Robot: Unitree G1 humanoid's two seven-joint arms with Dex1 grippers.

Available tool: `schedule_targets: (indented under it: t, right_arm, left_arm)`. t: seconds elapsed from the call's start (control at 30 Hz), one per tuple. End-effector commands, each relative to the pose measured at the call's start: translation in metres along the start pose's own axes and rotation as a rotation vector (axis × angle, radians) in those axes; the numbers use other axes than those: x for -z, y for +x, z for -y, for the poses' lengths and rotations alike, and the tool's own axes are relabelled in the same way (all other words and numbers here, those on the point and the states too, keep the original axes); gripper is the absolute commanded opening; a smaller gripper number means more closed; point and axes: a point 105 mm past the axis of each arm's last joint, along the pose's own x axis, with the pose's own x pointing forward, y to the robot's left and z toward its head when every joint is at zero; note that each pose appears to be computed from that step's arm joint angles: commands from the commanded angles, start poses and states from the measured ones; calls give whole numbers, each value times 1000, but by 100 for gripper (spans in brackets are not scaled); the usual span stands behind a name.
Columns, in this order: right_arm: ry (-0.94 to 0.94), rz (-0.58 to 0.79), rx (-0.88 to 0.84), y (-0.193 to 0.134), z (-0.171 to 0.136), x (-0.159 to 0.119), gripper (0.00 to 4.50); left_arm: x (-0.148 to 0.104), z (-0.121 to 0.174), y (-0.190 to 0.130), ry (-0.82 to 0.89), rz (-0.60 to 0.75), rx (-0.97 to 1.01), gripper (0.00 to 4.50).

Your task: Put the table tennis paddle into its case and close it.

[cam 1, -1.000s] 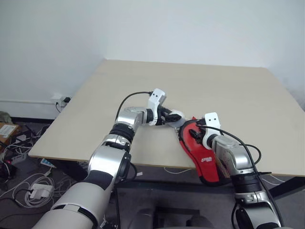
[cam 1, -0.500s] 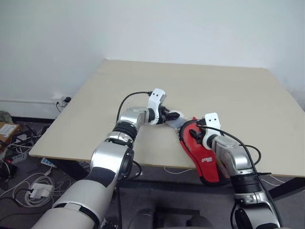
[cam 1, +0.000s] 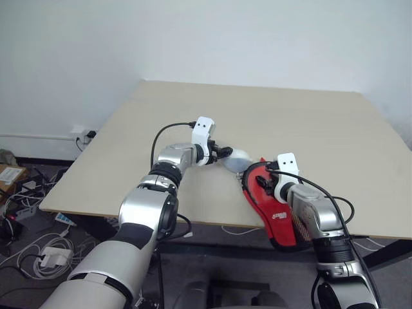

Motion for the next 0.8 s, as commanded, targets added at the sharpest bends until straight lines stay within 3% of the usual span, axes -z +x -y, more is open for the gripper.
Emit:
schedule_targets:
  t: [0.03, 0.4, 0.6, 0.7, 0.8]
  right_arm:
    - [45, -120, -4, 2, 0, 30, 282]
    - [46, -123, 9, 1, 2, 30, 282]
    - [45, -126, 19, 0, 4, 31, 282]
    - [44, -131, 38, -1, 8, 32, 282]
    - [50, -141, 44, -1, 9, 35, 282]
  left_arm:
    - [-16, 17, 2, -7, 23, 86, 342]
    - [12, 36, 6, -125, -86, 212, 342]
    - [22, 41, 10, -99, -115, 230, 342]
    - [23, 46, 12, -106, -105, 240, 280]
    - [27, 48, 14, -104, -119, 246, 177]
